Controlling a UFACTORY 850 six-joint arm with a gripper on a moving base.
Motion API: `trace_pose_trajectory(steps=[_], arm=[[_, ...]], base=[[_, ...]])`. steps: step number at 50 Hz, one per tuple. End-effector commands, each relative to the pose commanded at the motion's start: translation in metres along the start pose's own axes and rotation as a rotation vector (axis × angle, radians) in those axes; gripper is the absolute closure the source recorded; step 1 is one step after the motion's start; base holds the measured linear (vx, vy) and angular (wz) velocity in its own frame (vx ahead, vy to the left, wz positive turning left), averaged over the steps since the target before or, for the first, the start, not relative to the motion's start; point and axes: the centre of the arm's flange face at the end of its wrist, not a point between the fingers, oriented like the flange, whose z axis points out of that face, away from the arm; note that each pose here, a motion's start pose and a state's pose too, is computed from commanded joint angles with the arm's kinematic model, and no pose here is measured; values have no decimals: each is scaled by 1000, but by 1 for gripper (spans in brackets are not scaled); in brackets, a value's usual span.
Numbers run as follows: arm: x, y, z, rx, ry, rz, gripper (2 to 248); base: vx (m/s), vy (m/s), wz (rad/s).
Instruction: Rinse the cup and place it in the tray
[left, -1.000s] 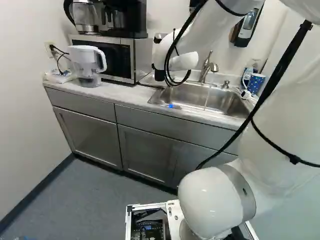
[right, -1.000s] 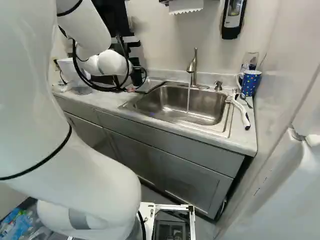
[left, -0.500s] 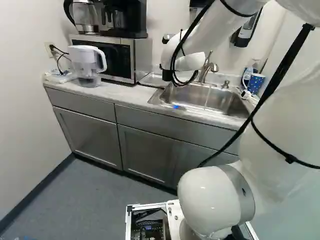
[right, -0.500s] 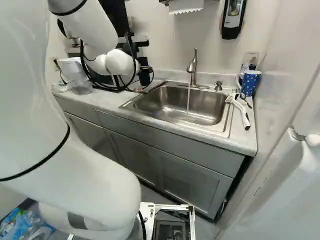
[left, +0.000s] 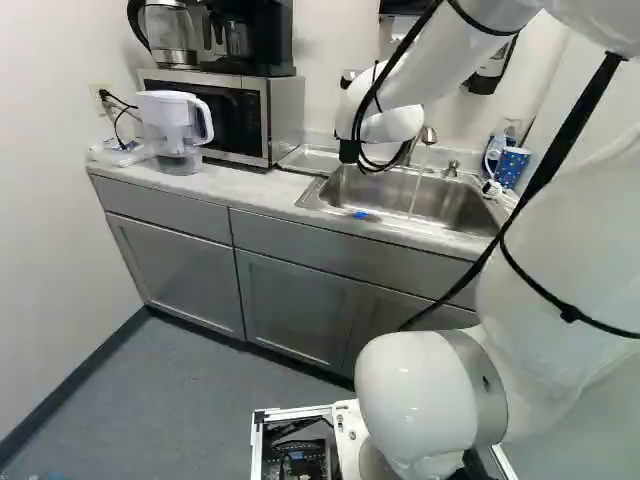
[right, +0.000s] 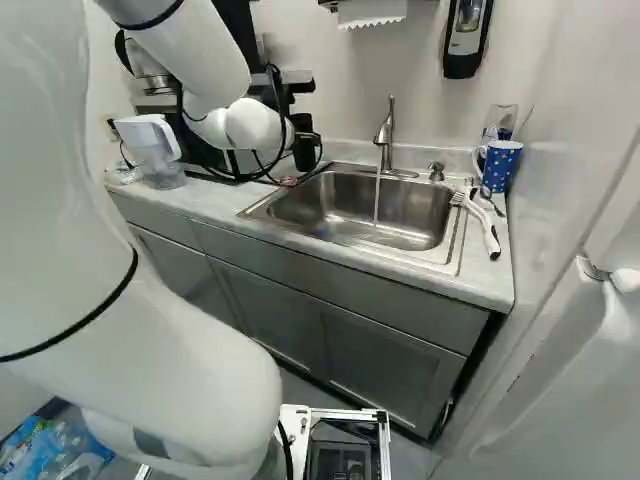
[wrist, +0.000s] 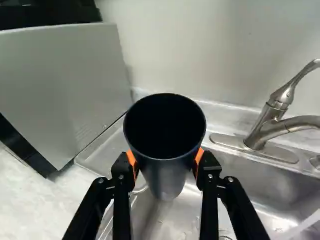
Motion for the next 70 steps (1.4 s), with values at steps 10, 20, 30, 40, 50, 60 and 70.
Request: trace_pose_trajectory(steps=[10,20,30,40,50,60,70], arm=[[-9,15,4,-29,-21,10,126],[-19,30,8,-59,-43,21,126],[-31,45,9,-89,-65,33,126],[-43,60,7,-120,-88,45,126],[-55,74,5,-150,-110,59,126],[-68,87,1,-177,-133,72,126],[-77,99,-6,-205,-141,84,126]], base=[[0,0,0],[0,0,0],[0,0,0],[0,0,0],[0,0,0],[0,0,0],[0,0,0]])
